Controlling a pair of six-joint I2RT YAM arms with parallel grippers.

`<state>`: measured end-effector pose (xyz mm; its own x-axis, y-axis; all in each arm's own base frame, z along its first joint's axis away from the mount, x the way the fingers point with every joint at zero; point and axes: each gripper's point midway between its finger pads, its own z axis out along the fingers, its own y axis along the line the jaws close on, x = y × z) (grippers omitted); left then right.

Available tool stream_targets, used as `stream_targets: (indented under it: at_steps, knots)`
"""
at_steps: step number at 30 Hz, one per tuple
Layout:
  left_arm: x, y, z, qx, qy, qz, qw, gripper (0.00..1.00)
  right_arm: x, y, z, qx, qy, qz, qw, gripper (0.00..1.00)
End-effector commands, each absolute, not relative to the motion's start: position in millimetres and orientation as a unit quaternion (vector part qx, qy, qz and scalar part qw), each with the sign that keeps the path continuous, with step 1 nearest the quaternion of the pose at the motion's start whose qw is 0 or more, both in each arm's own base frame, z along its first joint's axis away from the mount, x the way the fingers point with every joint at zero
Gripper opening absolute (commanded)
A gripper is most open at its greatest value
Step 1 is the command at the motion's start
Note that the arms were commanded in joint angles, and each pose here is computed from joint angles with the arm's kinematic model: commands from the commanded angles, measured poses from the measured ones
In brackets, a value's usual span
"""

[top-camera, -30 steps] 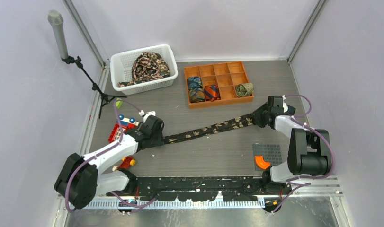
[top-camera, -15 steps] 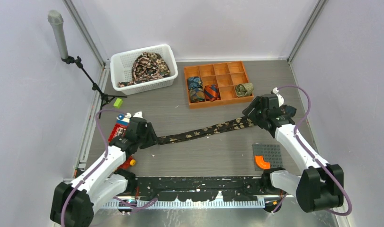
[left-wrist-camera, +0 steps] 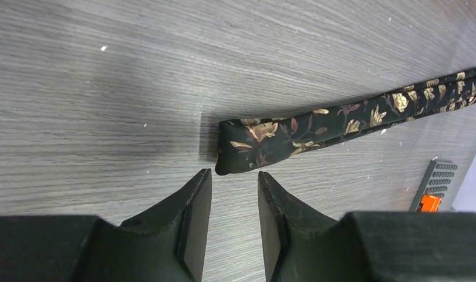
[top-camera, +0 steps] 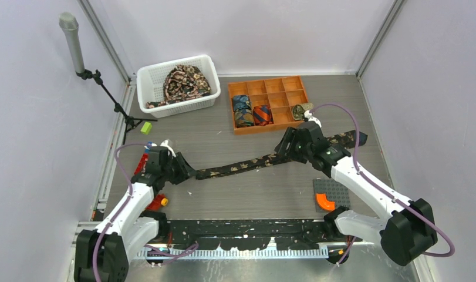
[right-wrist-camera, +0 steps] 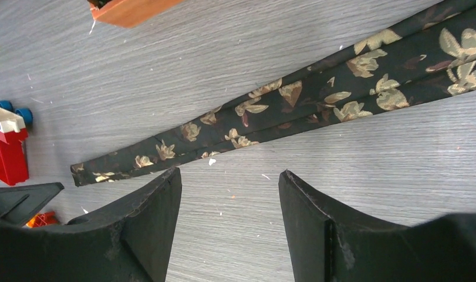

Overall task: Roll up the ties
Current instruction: Flatten out the tie at the center of the board.

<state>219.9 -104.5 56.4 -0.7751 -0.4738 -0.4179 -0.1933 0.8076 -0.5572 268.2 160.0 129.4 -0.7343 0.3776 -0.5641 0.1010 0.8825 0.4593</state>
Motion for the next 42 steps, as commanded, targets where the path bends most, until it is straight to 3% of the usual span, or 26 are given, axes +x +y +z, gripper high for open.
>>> stream_targets:
  at_steps: [1,19,28,31,42]
  knots:
    - [224,-112,59,-0.177,0.899,-0.282,0.282,0.36,270,170,140,0.123,0.904,0.211,0.351,0.66]
    - [231,-113,35,-0.2,0.902,-0.281,0.259,0.3,261,185,133,0.107,0.909,0.219,0.337,0.66]
    - [230,-115,32,-0.199,0.904,-0.285,0.25,0.13,261,190,136,0.102,0.908,0.223,0.339,0.66]
    - [231,-116,32,-0.198,0.904,-0.286,0.249,0.01,260,193,138,0.097,0.908,0.225,0.339,0.66]
    - [229,-114,46,-0.191,0.901,-0.287,0.265,0.0,257,226,163,0.055,0.899,0.244,0.358,0.65]
